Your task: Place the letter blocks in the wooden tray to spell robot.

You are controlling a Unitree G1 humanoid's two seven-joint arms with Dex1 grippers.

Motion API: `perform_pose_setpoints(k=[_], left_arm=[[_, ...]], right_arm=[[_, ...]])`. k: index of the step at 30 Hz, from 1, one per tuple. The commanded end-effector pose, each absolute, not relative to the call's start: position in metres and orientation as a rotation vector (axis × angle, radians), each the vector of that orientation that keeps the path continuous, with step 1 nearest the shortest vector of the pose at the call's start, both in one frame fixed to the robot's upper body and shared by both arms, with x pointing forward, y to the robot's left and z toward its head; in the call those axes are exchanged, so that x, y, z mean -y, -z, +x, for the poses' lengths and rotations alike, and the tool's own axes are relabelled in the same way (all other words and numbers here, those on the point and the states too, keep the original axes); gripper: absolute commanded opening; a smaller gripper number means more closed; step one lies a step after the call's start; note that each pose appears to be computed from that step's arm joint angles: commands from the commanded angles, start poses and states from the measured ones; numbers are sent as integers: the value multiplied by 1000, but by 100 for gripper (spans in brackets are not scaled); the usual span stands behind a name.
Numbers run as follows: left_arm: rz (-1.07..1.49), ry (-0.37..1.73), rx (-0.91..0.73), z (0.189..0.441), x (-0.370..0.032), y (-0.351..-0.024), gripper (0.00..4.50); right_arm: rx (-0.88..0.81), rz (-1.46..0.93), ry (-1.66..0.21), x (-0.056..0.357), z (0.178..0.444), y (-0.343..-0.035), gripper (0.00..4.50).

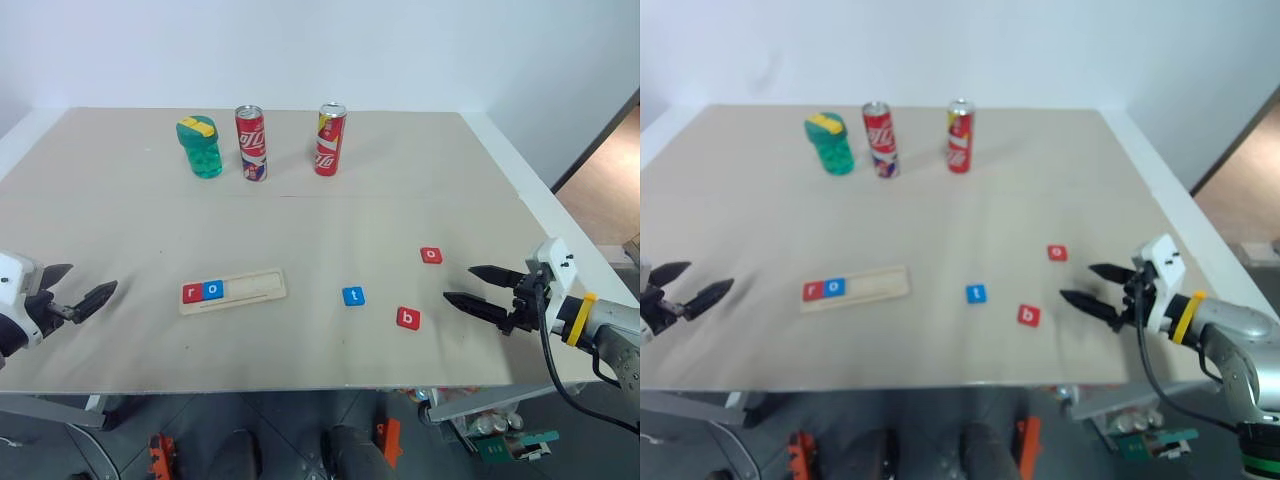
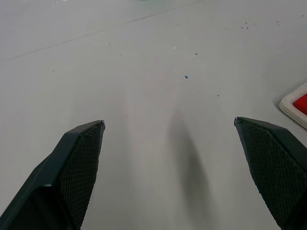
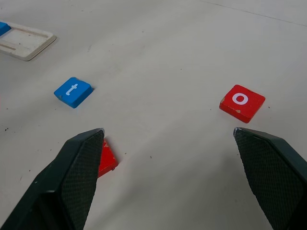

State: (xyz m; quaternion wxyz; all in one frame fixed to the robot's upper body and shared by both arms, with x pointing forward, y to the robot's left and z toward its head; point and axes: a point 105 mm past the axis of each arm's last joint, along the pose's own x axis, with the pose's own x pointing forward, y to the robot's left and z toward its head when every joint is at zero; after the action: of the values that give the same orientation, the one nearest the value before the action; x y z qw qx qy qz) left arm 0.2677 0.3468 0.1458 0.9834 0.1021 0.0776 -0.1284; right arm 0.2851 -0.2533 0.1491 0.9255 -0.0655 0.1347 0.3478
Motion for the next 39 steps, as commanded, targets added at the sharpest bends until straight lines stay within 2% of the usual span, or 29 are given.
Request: perform_pose_setpoints(k=[1,9,11,17,19,22,26,30,39], left_arm=[[276,304,-126,274,-343,-158,450],[321,375,-94,280,-331,-161,450],[333,419,-96,282,-326,-160,450],[434,807,-115,295,-255,-161,450],[493,999,-170,294,-224,-150,450],[526,1138,-229,302,-203,-141,450],[577,1207,-254,322,-189,-137,450],[622,1233,-282,335,-186,-132,450],[661,1255,-321,340,-180,-115,450]], right_arm=[[-244,-124,-750,246,290,-161,446],[-266,-96,-789,230,289,-158,446],[-225,-117,-818,225,291,-163,446],[-66,-211,-1069,174,298,-186,446],[-13,-274,-1210,146,296,-189,446],[38,-332,-1377,117,292,-189,446],[81,-384,-1466,94,300,-187,446],[114,-401,-1479,85,309,-191,446],[124,-406,-1476,83,307,-188,446]])
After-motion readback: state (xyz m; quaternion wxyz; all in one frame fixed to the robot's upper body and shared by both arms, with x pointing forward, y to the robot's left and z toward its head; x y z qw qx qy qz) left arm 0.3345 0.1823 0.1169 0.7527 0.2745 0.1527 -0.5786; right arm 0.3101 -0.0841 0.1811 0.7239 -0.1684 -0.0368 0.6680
